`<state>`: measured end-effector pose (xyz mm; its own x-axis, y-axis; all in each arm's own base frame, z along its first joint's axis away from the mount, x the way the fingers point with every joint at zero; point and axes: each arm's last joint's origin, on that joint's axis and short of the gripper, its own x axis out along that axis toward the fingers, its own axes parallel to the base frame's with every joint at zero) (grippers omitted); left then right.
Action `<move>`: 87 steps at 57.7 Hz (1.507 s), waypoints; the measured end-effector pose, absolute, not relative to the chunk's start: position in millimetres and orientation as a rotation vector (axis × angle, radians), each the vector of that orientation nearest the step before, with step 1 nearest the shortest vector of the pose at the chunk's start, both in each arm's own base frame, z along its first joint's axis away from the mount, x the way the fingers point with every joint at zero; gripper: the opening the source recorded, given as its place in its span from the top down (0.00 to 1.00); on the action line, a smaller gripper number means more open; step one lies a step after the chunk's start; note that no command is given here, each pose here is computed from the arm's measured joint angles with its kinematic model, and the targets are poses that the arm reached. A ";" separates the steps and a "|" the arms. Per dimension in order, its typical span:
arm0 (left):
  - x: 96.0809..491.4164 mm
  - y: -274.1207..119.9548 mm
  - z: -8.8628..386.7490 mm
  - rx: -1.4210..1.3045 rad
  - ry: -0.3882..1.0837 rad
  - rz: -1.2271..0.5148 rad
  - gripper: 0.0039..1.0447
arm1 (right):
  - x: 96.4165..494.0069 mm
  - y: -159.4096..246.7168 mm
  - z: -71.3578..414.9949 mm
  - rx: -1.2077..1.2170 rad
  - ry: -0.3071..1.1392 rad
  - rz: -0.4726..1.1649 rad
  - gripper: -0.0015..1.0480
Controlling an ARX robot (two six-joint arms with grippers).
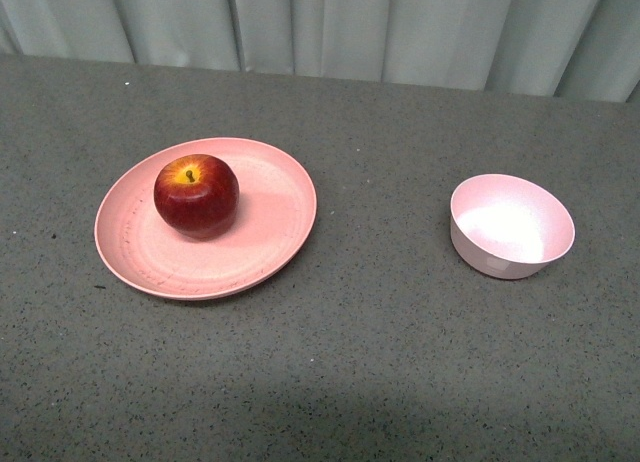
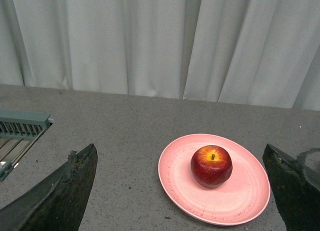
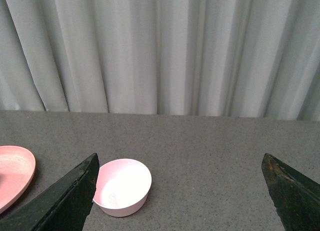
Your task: Move apple from plate to bowl
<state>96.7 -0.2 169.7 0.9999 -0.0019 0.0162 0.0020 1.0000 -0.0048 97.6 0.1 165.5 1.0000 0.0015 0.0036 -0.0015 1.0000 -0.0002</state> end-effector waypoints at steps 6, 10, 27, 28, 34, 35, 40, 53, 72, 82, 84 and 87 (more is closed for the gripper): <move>96.7 -0.2 169.7 -0.005 -0.016 -0.002 0.06 | 97.6 0.1 165.5 0.000 -0.004 0.002 0.09; 96.7 -0.2 169.7 -0.005 -0.016 -0.002 0.06 | 97.6 0.1 165.5 0.000 -0.004 0.002 0.09; 96.7 -0.2 169.7 -0.005 -0.016 -0.002 0.06 | 97.6 0.1 165.5 0.000 -0.004 0.002 0.09; 96.7 -0.2 169.7 -0.005 -0.016 -0.002 0.06 | 97.6 0.1 165.5 0.000 -0.004 0.002 0.09; 96.7 -0.2 169.7 -0.005 -0.016 -0.002 0.06 | 97.6 0.1 165.5 0.000 -0.004 0.002 0.09; 96.7 -0.2 169.7 -0.005 -0.016 -0.002 0.06 | 97.6 0.1 165.5 0.000 -0.004 0.002 0.09; 96.7 -0.2 169.7 -0.005 -0.016 -0.002 0.06 | 97.6 0.1 165.5 0.000 -0.004 0.002 0.09; 96.7 -0.2 169.7 -0.005 -0.016 -0.002 0.06 | 97.6 0.1 165.5 0.000 -0.004 0.002 0.09; 96.7 -0.2 169.7 -0.005 -0.016 -0.002 0.06 | 97.6 0.1 165.5 0.000 -0.004 0.002 0.09; 96.7 -0.2 169.7 -0.005 -0.016 -0.002 0.06 | 97.6 0.1 165.5 0.000 -0.004 0.002 0.09; 96.7 -0.2 169.7 -0.005 -0.016 -0.002 0.06 | 97.6 0.1 165.5 0.000 -0.004 0.002 0.09; 96.7 -0.2 169.7 -0.005 -0.016 -0.002 0.06 | 97.6 0.1 165.5 0.000 -0.004 0.002 0.09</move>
